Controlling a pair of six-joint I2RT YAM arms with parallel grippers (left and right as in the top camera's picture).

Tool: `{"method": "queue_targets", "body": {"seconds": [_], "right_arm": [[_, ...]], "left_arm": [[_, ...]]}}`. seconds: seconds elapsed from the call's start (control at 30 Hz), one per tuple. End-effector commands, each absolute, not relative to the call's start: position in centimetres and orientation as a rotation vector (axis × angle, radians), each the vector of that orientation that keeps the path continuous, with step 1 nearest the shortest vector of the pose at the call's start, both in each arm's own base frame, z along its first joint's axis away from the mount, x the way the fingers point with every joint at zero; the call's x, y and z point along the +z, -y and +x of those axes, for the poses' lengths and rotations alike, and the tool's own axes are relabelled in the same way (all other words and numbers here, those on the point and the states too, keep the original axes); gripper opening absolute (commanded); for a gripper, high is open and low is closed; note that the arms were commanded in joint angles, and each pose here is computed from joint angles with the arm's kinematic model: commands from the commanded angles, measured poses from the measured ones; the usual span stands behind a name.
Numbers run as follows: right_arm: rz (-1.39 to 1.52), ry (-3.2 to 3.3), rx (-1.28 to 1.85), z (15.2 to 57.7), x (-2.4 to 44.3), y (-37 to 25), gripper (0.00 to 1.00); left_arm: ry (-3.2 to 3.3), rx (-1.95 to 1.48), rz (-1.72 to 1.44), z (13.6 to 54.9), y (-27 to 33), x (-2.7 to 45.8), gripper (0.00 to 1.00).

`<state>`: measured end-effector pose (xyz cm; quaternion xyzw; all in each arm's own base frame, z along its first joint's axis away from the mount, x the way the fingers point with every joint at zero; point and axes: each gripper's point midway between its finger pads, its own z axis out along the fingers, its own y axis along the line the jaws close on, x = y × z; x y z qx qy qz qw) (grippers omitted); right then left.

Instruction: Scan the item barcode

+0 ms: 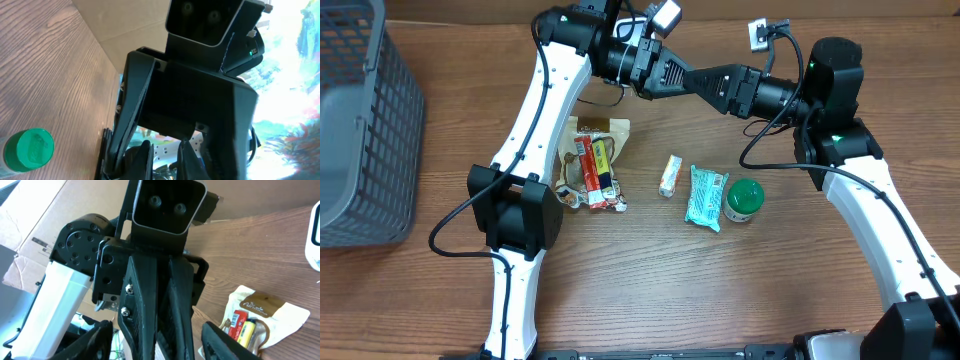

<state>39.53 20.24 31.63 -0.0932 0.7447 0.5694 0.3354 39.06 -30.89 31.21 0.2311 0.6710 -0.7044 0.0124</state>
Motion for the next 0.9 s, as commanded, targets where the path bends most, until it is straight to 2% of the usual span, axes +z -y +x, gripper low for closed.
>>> {"method": "queue_targets", "body": {"seconds": [0.0,0.1,0.17,0.2,0.23,0.27,0.33,0.37,0.47,0.5,0.57,0.67,0.83,0.87], "right_arm": [[-0.28,-1.908,1.479,39.37,33.05,-20.43,0.59],[-0.28,-1.908,1.479,39.37,33.05,-20.43,0.44],[-0.28,-1.909,1.479,39.38,33.03,-20.43,0.29],[-0.28,-1.909,1.479,39.38,33.03,-20.43,0.28],[-0.28,-1.908,1.479,39.37,33.05,-20.43,0.32],[-0.28,-1.909,1.479,39.38,33.03,-20.43,0.42],[-0.28,-1.908,1.479,39.37,33.05,-20.43,0.47],[-0.28,-1.908,1.479,39.37,33.05,-20.43,0.47],[-0.28,-1.908,1.479,39.37,33.05,-20.43,0.25],[-0.28,-1.908,1.479,39.37,33.05,-20.43,0.23],[-0.28,-1.908,1.479,39.37,33.05,-20.43,0.23],[-0.28,-1.908,1.479,39.37,33.05,-20.43,0.34],[-0.28,-1.909,1.479,39.38,33.03,-20.43,0.34],[-0.28,-1.908,1.479,39.37,33.05,-20.43,0.37]], "left_arm": [[-2.056,-2.207,0.742,38.93,30.89,31.57,0.04],[-2.056,-2.207,0.742,38.93,30.89,31.57,0.04],[-2.056,-2.207,0.741,38.94,30.87,31.57,0.04],[-2.056,-2.206,0.741,38.97,30.84,31.57,0.04],[-2.056,-2.206,0.741,38.97,30.84,31.57,0.04],[-2.056,-2.206,0.741,38.97,30.84,31.57,0.04],[-2.056,-2.206,0.741,38.97,30.84,31.57,0.04],[-2.055,-2.206,0.741,38.97,30.85,31.57,0.04],[-2.055,-2.206,0.741,38.97,30.85,31.57,0.04],[-2.055,-2.205,0.739,39.0,30.8,31.57,0.04],[-2.055,-2.205,0.738,39.04,30.76,31.57,0.04],[-2.055,-2.205,0.739,39.03,30.77,31.57,0.04],[-2.055,-2.205,0.739,39.03,30.77,31.57,0.04],[-2.055,-2.205,0.739,39.03,30.77,31.57,0.04]]}}
